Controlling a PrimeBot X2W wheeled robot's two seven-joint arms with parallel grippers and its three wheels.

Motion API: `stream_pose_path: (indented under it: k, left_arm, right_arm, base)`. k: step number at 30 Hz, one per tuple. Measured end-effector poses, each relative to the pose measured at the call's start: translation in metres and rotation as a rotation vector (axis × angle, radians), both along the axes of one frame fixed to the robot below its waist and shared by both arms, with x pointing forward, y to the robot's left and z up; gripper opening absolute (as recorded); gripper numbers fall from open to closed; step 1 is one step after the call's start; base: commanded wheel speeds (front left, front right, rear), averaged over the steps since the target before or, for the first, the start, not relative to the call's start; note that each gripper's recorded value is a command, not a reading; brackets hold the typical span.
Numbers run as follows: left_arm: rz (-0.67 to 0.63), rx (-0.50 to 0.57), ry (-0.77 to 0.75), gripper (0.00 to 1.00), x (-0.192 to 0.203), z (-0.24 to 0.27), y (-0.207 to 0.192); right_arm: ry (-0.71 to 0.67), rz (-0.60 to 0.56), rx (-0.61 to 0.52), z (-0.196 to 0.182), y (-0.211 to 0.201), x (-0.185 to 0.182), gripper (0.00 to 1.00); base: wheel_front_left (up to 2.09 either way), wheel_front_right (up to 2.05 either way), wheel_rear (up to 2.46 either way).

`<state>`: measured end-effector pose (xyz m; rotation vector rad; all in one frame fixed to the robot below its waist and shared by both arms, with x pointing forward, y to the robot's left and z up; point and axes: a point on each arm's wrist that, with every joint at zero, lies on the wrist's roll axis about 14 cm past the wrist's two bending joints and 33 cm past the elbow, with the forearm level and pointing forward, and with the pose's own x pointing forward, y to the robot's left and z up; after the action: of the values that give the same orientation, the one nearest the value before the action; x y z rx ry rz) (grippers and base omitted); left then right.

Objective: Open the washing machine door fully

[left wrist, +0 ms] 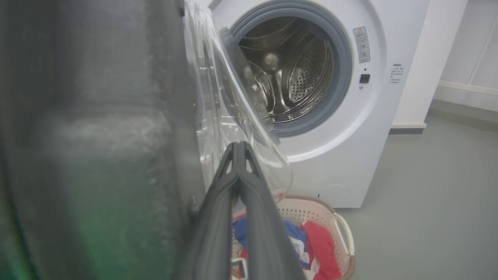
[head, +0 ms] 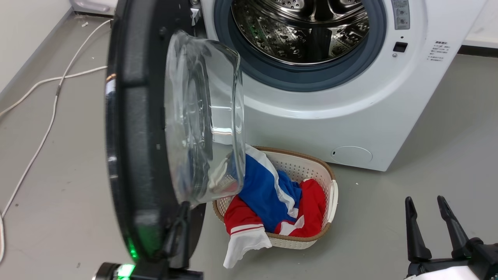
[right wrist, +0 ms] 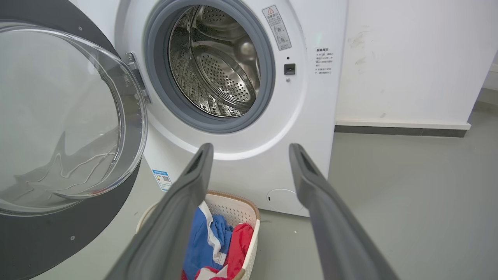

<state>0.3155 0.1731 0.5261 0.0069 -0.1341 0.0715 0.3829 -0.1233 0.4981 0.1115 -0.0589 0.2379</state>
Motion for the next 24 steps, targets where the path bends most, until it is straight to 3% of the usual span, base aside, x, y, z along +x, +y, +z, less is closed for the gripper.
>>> stream_pose_path:
  k: [14, 24]
  left_arm:
    - [0.256, 0.09, 0.065, 0.0, -0.022, -0.013, 0.095]
    - [0.39, 0.095, 0.078, 0.0, -0.019, -0.012, 0.151]
  right_arm:
    - [0.011, 0.029, -0.003, -0.005, 0.01, 0.004, 1.0]
    - [0.026, 0.029, -0.017, -0.013, 0.01, 0.014, 1.0]
  base:
    - [0.0, 0.0, 0.0]
    - [0.0, 0.0, 0.0]
